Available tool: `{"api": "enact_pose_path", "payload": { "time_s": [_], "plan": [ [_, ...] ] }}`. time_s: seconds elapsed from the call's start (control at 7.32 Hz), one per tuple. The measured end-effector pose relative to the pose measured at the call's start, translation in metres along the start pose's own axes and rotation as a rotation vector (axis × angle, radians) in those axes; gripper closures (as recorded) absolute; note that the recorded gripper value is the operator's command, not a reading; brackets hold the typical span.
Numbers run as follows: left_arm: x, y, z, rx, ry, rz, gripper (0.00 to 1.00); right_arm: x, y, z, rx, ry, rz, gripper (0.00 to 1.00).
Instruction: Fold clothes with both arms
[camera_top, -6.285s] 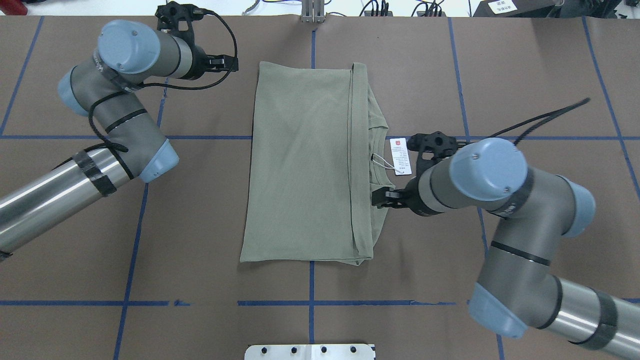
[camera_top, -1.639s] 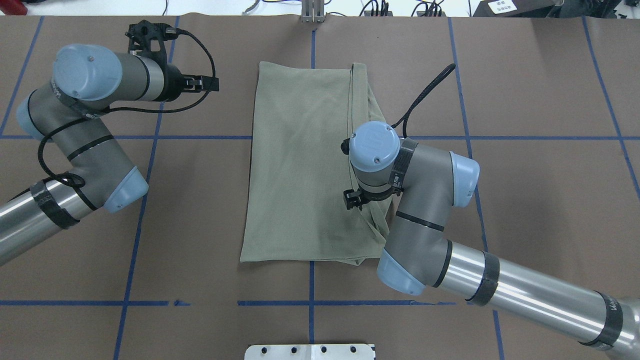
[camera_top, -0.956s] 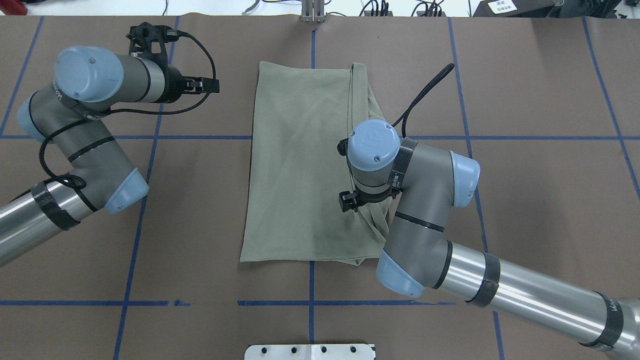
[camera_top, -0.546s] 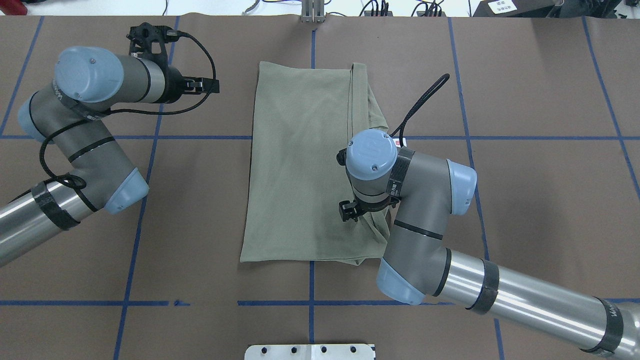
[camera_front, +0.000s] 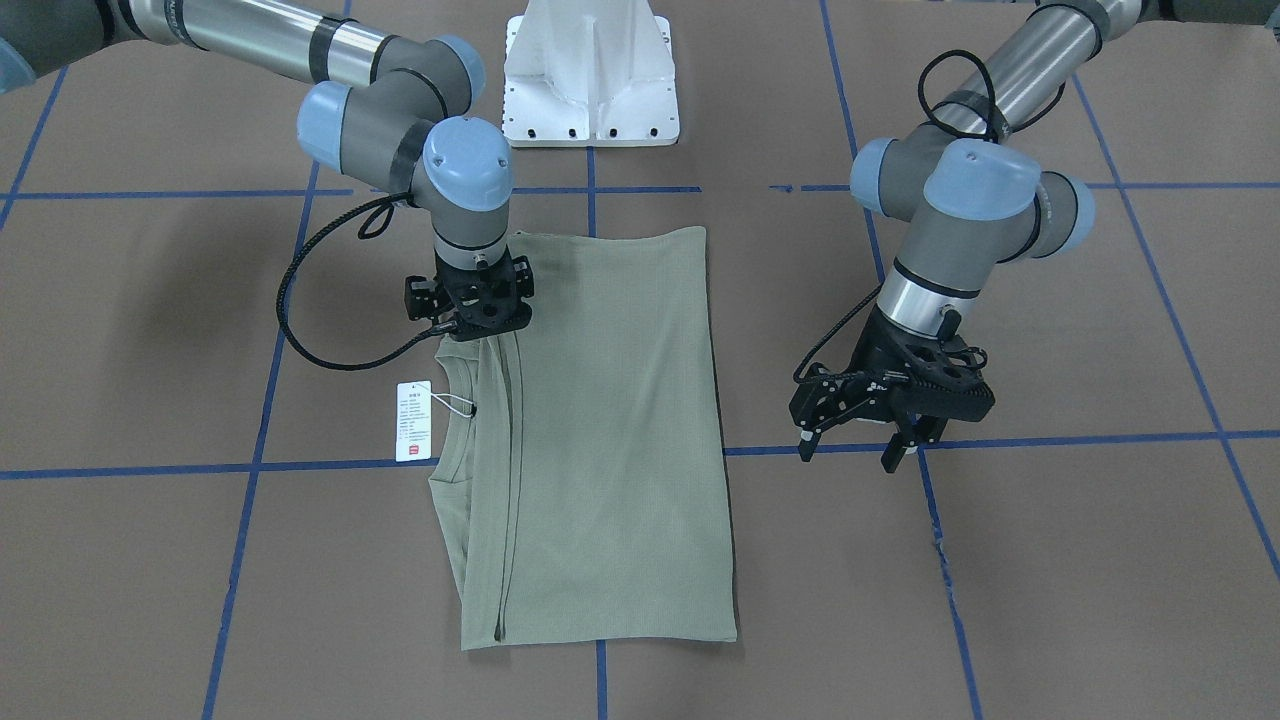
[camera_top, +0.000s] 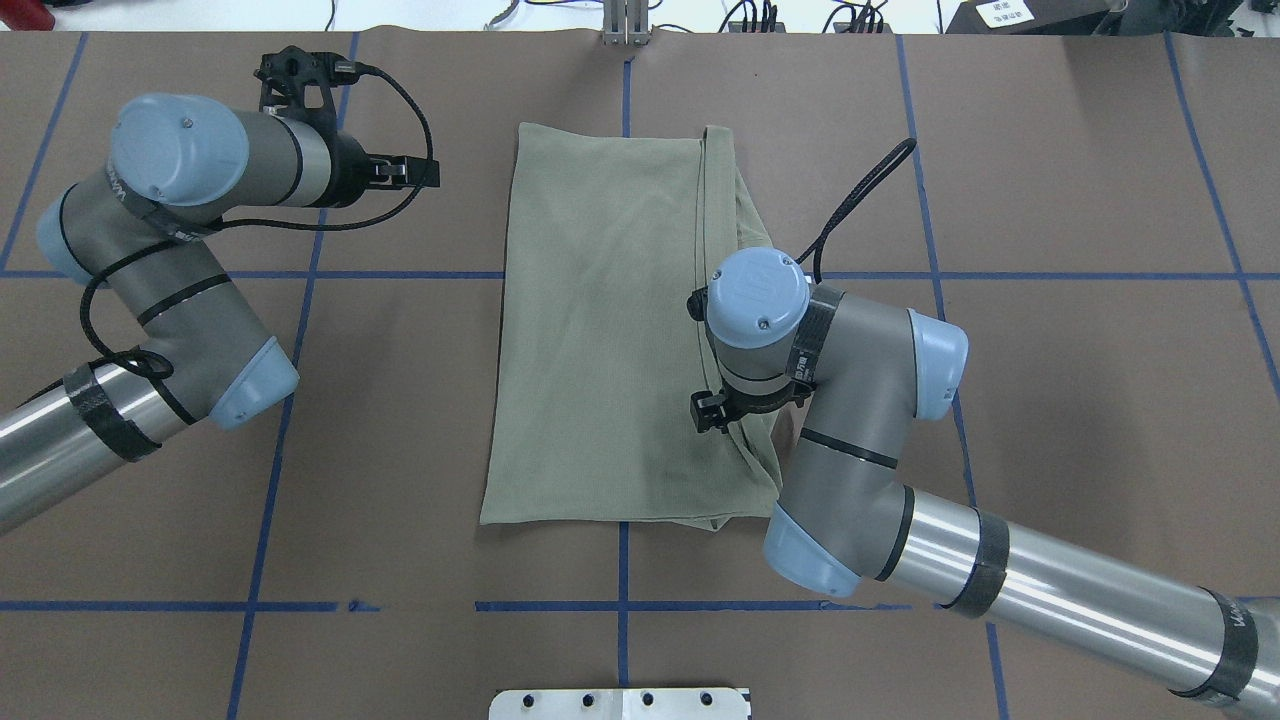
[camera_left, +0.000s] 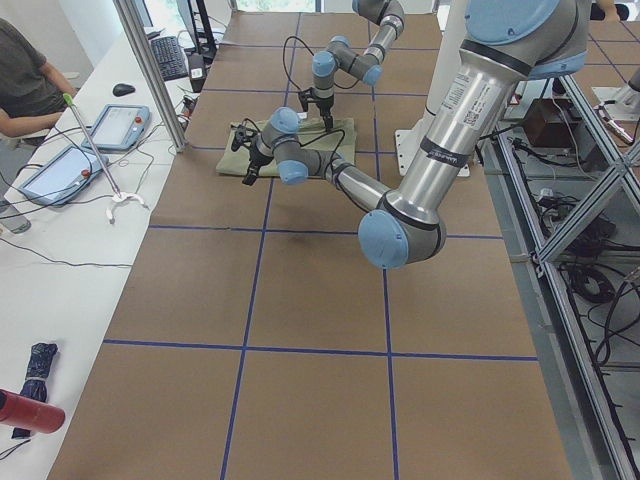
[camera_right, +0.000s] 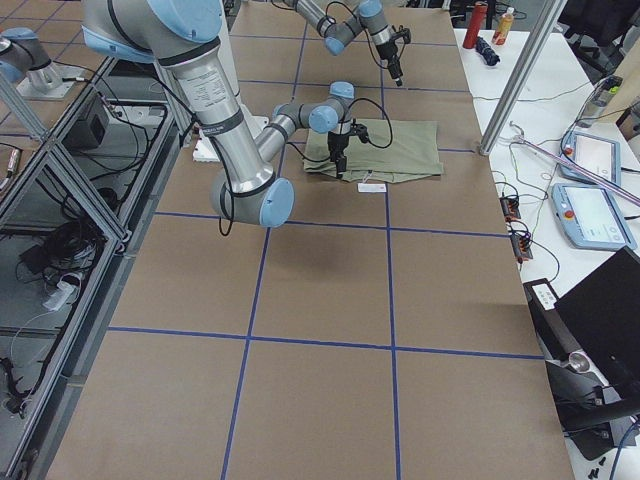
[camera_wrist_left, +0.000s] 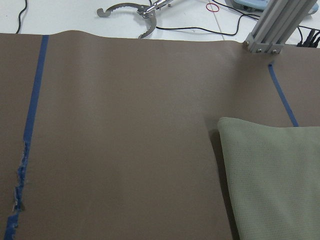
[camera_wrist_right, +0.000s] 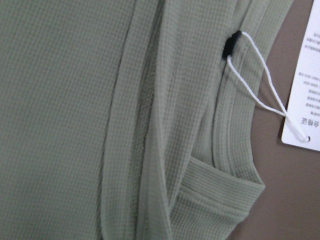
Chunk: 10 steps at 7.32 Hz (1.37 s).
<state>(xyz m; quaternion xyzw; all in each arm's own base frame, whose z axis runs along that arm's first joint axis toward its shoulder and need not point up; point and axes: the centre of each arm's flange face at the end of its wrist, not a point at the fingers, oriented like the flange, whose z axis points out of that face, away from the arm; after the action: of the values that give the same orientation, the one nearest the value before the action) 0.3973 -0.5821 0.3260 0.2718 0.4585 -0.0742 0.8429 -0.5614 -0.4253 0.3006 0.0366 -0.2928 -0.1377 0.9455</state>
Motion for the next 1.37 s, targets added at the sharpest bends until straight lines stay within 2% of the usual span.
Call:
{"api": "enact_pose_path", "payload": {
  "time_s": [0.96, 1.37],
  "plan": [
    [0.004, 0.002, 0.001, -0.001, 0.009, -0.01, 0.0, 0.063, -0.001, 0.011, -0.003, 0.04, 0.015, 0.0],
    [0.008, 0.005, 0.0, -0.005, 0.015, -0.008, 0.0, 0.08, -0.006, -0.008, 0.013, 0.016, 0.023, 0.0]
  ]
}}
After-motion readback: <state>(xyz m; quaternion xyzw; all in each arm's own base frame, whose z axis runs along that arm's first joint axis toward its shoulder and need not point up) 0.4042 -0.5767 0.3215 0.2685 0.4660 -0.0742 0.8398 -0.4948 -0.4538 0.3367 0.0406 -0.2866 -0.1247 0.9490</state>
